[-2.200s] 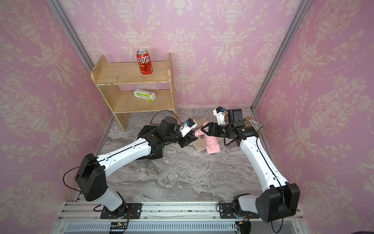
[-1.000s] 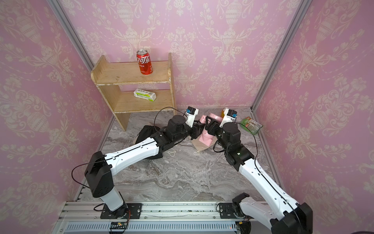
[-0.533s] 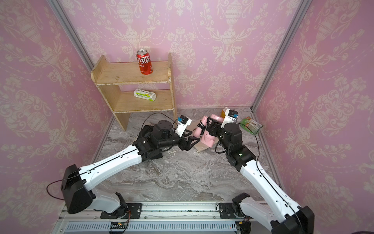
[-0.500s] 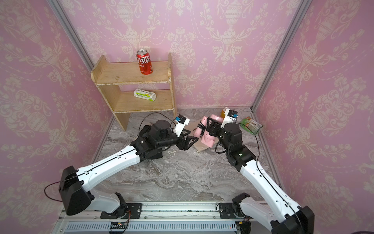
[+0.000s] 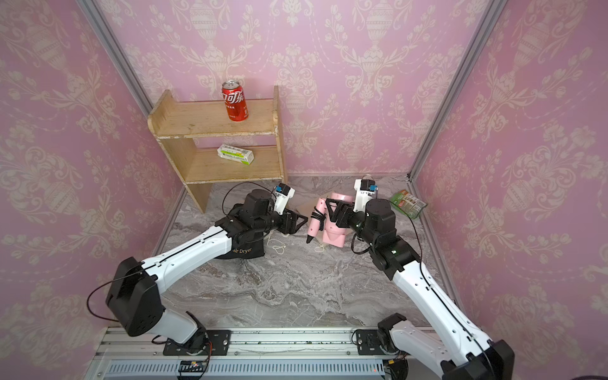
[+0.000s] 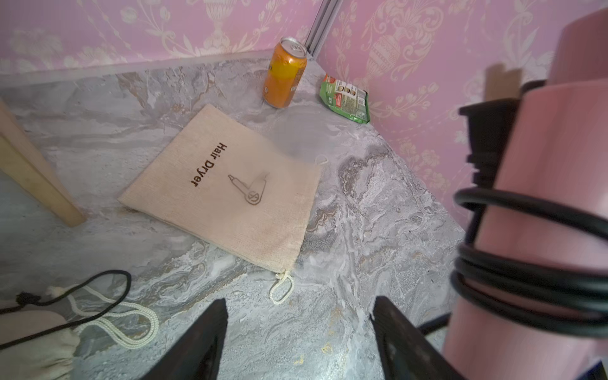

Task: Pack away hair dryers
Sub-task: Fold the hair dryer, then adjust the hair dryer, then adjust the drawstring bag at the center of the board.

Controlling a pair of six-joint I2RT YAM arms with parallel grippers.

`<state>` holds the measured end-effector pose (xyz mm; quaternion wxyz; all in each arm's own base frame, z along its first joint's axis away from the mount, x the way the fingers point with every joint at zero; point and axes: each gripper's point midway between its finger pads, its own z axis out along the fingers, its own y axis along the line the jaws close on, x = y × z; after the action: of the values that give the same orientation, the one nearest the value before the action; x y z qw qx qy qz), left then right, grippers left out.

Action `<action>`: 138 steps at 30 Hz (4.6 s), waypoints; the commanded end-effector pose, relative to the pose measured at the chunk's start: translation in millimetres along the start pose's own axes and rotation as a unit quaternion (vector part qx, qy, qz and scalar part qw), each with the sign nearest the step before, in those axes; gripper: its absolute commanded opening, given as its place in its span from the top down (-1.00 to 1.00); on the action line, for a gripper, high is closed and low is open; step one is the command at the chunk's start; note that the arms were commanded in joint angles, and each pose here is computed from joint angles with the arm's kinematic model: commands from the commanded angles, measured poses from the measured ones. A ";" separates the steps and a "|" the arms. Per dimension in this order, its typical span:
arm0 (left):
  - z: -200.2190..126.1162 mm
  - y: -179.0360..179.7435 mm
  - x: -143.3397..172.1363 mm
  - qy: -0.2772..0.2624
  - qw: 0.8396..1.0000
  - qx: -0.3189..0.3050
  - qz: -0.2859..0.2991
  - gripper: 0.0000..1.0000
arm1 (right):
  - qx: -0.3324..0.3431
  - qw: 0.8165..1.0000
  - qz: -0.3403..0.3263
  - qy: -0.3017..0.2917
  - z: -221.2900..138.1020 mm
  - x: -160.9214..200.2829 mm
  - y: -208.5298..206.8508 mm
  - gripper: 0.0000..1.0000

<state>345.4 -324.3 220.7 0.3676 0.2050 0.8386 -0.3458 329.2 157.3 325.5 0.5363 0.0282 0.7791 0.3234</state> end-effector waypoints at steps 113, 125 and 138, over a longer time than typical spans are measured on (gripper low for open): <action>-126.5 28.1 -30.7 -0.108 0.991 -0.078 -0.004 0.76 | 0.252 0.943 0.000 0.215 55.6 76.3 -111.0 -0.75; -154.3 40.6 -37.8 -0.121 0.986 -0.112 -0.011 0.77 | 0.272 0.882 -0.020 0.384 74.2 191.5 -140.6 -0.52; -172.5 33.6 -48.5 -0.143 0.984 -0.106 -0.008 0.77 | 0.246 0.869 0.001 0.430 131.2 237.5 -136.9 -0.40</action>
<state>315.5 -184.1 283.5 0.4493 0.0988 0.8438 -0.2764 383.9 187.3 34.6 0.1370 0.0241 0.9870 0.0806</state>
